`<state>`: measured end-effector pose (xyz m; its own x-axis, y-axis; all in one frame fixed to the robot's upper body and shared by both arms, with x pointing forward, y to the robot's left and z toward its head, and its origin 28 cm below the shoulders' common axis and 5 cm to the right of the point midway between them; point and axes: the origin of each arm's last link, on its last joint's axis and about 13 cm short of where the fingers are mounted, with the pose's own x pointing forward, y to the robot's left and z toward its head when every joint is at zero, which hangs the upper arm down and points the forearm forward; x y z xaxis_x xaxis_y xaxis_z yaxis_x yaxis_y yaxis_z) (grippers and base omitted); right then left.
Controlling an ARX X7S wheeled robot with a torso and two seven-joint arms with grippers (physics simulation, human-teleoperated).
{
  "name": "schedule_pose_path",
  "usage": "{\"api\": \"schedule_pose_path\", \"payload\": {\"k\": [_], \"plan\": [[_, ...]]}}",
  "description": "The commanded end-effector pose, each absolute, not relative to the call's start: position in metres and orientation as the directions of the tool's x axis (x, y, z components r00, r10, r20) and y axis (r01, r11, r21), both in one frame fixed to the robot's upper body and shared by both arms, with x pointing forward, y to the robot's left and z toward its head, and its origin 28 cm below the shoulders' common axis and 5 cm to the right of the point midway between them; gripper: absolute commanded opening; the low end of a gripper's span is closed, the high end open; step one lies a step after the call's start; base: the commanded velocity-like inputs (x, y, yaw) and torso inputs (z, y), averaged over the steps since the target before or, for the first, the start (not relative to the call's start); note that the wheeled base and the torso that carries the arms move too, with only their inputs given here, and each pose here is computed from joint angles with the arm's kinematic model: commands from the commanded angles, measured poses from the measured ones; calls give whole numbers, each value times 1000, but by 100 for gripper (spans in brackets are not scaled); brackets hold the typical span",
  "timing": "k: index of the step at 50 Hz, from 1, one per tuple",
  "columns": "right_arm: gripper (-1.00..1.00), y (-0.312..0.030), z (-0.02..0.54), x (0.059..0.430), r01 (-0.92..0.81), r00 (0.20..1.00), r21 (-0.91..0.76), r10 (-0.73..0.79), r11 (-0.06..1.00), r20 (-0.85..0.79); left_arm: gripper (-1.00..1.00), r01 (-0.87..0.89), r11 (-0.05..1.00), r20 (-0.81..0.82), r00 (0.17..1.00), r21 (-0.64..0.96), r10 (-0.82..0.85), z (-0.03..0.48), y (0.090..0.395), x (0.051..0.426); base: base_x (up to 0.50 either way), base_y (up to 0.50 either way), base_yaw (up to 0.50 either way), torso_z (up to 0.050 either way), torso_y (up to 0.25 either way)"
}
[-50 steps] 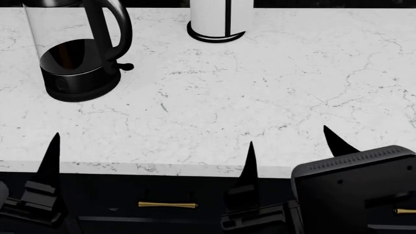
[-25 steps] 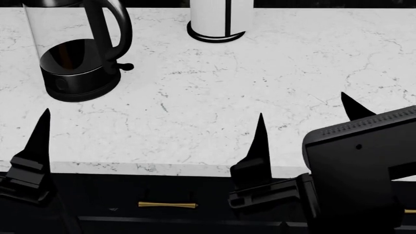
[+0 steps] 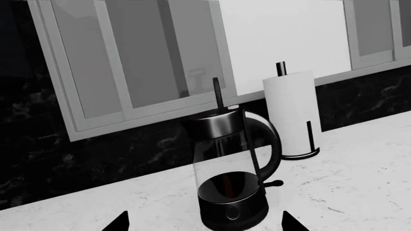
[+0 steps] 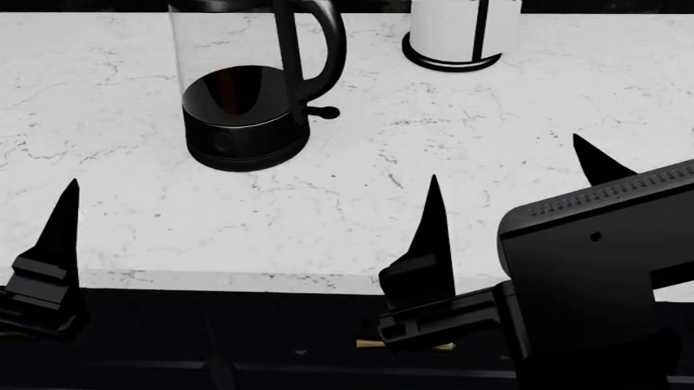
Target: Close the lid of the electric kettle.
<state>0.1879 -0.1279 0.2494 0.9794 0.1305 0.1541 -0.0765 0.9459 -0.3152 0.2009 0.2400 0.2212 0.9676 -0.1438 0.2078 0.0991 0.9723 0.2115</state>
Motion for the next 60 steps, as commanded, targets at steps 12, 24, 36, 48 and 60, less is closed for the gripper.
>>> {"api": "schedule_pose_path", "payload": {"k": [12,24,36,48,60], "plan": [[100,-126,253,187,-70,974,-320,134,945,181,100,95,974,207,968,206,-138,220,241,201,0,305,0,0,0],[100,-121,253,188,-75,973,-372,149,925,175,100,101,976,210,967,191,-141,217,242,200,259,63,0,0,0],[100,-123,253,187,-51,972,-355,128,934,198,100,95,977,217,967,191,-137,219,243,200,425,106,0,0,0],[100,-123,253,186,-42,972,-356,121,934,201,100,94,975,224,965,199,-139,224,242,200,433,0,0,0,0],[100,-122,253,187,-54,972,-372,135,927,194,100,98,974,226,963,203,-144,225,242,199,434,24,0,0,1]]}}
